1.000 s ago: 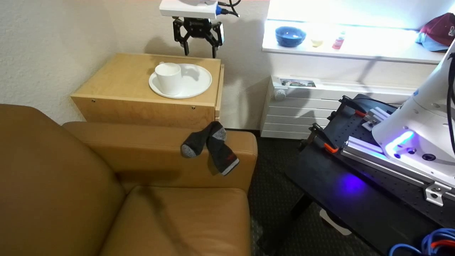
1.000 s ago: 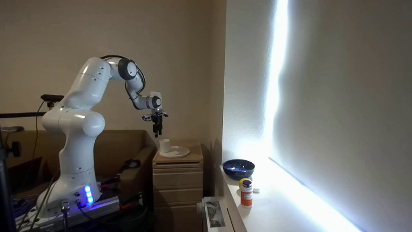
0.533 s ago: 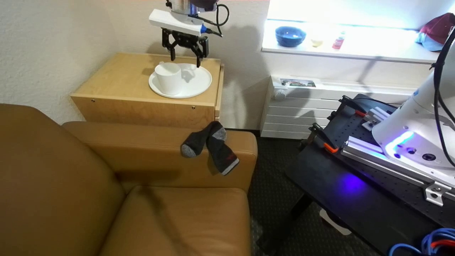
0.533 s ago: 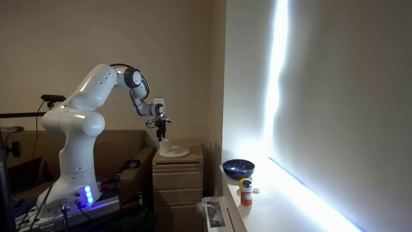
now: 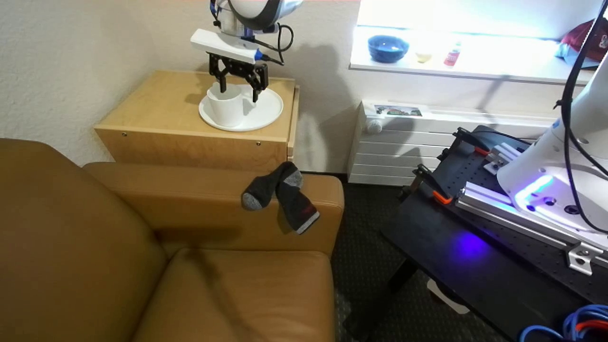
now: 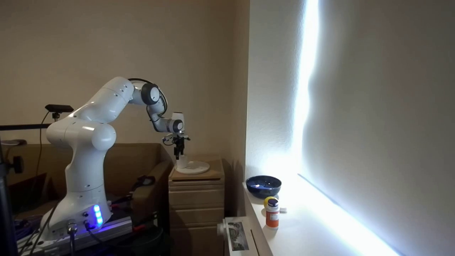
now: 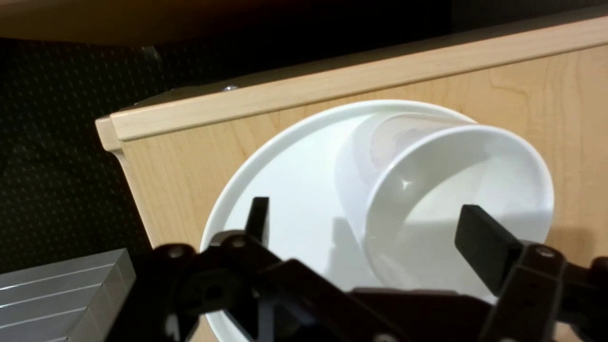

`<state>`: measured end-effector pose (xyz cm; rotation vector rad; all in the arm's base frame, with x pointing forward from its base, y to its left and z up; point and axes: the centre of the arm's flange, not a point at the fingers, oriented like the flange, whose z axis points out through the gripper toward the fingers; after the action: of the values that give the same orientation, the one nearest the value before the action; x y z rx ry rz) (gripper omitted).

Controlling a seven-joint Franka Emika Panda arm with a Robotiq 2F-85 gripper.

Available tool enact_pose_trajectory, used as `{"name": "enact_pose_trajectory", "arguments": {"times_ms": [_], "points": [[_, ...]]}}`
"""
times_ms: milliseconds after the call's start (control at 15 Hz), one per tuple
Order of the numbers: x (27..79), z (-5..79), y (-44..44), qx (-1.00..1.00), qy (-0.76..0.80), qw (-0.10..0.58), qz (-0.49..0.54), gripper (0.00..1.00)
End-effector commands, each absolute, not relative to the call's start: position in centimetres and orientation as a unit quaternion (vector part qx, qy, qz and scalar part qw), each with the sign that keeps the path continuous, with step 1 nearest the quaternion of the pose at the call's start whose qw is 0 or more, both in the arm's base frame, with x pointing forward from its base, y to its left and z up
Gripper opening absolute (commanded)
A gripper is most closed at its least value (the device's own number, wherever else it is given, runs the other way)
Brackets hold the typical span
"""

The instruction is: Put the mug on the nightstand and put the lemon in the bowl on the plate

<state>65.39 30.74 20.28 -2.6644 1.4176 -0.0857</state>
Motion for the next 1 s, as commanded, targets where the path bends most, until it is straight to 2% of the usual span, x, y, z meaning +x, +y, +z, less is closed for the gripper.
{"name": "enact_pose_trajectory", "arguments": {"times_ms": [0,267,467,533,600,933], "points": [[65.4,20.3,30.8,-0.881,0.468,0.061,-0.029,1.0],[65.3,18.6,30.3,-0.878,0.477,0.025,-0.005,1.0],[64.8,18.8,30.2,-0.881,0.473,0.031,-0.011,1.0],[64.9,18.8,30.1,-0.881,0.471,0.036,-0.014,0.75],[65.0,18.8,30.1,-0.881,0.471,0.039,-0.013,0.74],[65.0,18.8,30.0,-0.88,0.474,0.041,-0.015,0.38]]}}
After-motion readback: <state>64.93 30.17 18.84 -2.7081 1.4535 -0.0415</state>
